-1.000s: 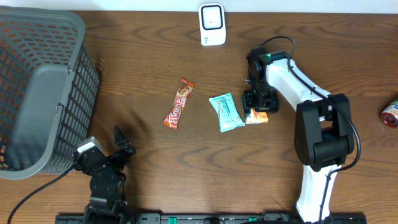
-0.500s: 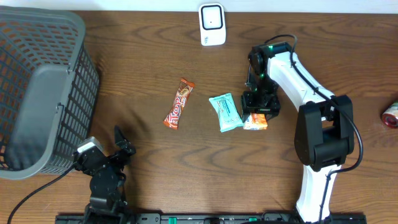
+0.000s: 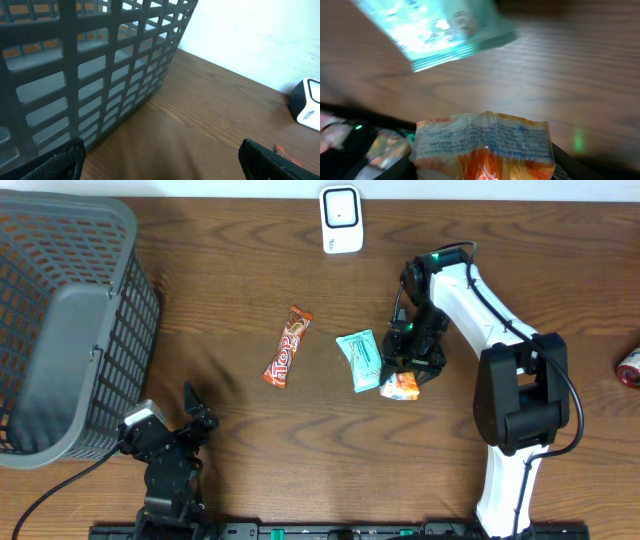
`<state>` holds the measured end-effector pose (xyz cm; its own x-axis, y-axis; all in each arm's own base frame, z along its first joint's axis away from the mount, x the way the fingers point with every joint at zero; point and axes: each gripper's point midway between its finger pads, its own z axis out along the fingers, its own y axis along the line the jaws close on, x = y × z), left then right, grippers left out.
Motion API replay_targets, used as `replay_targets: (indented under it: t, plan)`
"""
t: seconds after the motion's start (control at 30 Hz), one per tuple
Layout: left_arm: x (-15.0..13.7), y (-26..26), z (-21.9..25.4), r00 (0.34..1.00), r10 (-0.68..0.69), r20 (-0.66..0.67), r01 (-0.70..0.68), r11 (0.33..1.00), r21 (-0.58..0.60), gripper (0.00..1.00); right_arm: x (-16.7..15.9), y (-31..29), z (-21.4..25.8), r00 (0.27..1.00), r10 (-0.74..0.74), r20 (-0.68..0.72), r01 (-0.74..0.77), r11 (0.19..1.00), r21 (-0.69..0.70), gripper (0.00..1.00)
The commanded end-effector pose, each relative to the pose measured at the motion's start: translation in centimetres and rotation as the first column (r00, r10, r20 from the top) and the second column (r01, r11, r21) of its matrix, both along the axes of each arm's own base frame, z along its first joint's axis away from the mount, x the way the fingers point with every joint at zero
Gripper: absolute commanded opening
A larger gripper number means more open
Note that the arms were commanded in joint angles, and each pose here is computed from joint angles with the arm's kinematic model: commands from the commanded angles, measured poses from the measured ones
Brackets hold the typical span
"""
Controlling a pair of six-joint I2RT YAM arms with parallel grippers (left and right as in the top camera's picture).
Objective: Scan the item barcode
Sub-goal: 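Grasp the orange snack packet with the right gripper and lift it, then carry the orange packet to the scanner and hold it over it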
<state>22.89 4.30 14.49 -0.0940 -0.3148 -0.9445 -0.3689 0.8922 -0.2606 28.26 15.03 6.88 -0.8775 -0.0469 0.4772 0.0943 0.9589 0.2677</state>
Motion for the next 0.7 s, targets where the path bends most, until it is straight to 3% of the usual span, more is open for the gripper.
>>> replay_targets:
  t: [0.0, 0.23, 0.47, 0.67]
  plan:
    - [0.0, 0.2, -1.2, 1.0, 0.01, -0.026, -0.01, 1.0, 0.003, 0.98, -0.3, 2.4, 0.8, 1.0, -0.004, -0.019, 0.005, 0.996, 0.092, 0.58]
    - [0.0, 0.2, -1.2, 1.0, 0.01, -0.026, -0.01, 1.0, 0.003, 0.98, -0.5, 3.4, 0.3, 0.998, 0.059, 0.022, -0.06, 0.996, 0.069, 0.57]
    - [0.0, 0.2, -1.2, 1.0, 0.01, -0.026, -0.01, 1.0, 0.003, 0.98, 2.4, 5.4, -0.5, 0.982, 0.072, 0.176, -0.088, 0.993, 0.085, 0.52]
    - [0.0, 0.2, -1.2, 1.0, 0.01, -0.026, -0.01, 1.0, 0.003, 0.98, 5.7, 6.9, 2.4, 0.948, 0.067, 0.31, -0.109, 0.987, 0.121, 0.5]
